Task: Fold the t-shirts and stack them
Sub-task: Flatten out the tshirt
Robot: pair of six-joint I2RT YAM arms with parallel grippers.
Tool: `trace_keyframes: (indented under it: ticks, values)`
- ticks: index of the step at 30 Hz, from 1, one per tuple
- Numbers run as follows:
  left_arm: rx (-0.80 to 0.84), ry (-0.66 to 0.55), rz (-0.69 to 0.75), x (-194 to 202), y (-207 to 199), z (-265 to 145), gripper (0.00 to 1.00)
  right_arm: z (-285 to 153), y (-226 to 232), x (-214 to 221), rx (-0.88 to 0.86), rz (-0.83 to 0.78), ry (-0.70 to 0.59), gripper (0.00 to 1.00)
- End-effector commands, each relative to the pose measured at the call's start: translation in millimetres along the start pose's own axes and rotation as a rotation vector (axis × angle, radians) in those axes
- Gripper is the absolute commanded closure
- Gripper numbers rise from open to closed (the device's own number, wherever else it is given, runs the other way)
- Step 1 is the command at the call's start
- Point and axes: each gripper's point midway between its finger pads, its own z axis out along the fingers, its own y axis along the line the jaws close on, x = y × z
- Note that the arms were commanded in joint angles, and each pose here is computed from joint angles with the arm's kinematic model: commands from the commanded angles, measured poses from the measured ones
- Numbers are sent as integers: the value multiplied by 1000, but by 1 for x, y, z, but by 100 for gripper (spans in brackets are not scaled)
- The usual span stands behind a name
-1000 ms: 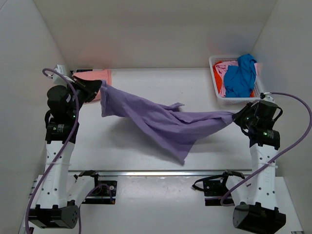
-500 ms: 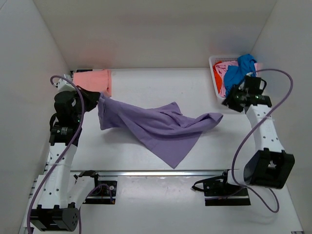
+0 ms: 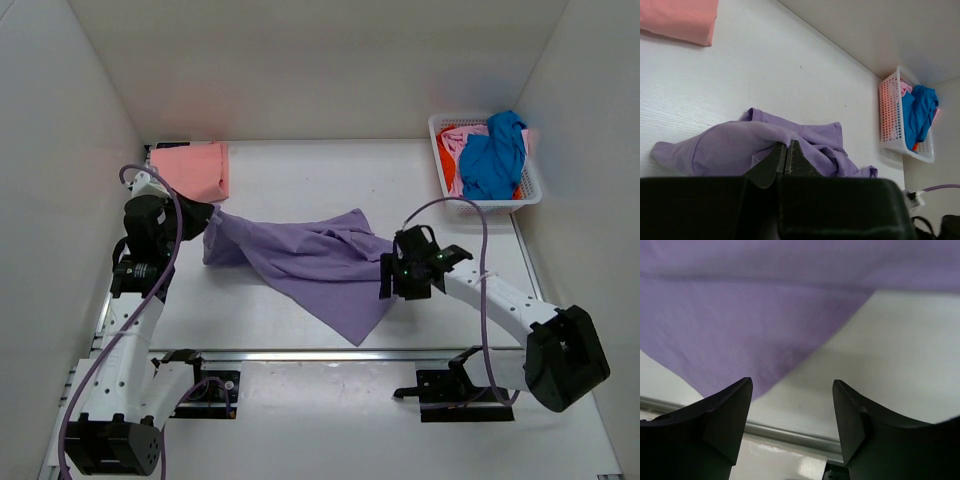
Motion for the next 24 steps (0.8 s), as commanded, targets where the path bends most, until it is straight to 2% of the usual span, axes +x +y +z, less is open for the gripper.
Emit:
trace_keyframes:
  ticks: [1,7,13,18,20,21,22,23,24]
  values:
    - [55,-32,9,-6,-12,-5,100,9,16,21,-39,38,38,37]
    - [74,-18,-22,1,-13,-5,100,22,52,59,-93,-23,123,26]
    - [88,-12,-16,4,-15,-5,100,37,81,95,-91,-99,206,22]
    - [84,-18,-24,3,-15,-8,100,57,80,112,26,-153,267,22]
    - [81,-22,-24,2,-14,-8,100,66,75,120,88,-208,292,43]
    - [80,-23,-23,1,-13,-8,100,66,79,121,87,-218,307,64]
    - [79,-18,-25,3,-12,-9,100,67,81,126,87,-237,322,91]
    - [76,-3,-25,7,-12,-9,100,66,83,129,84,-246,336,100]
    - [77,-7,-28,5,-14,-8,100,65,85,127,83,-253,331,99]
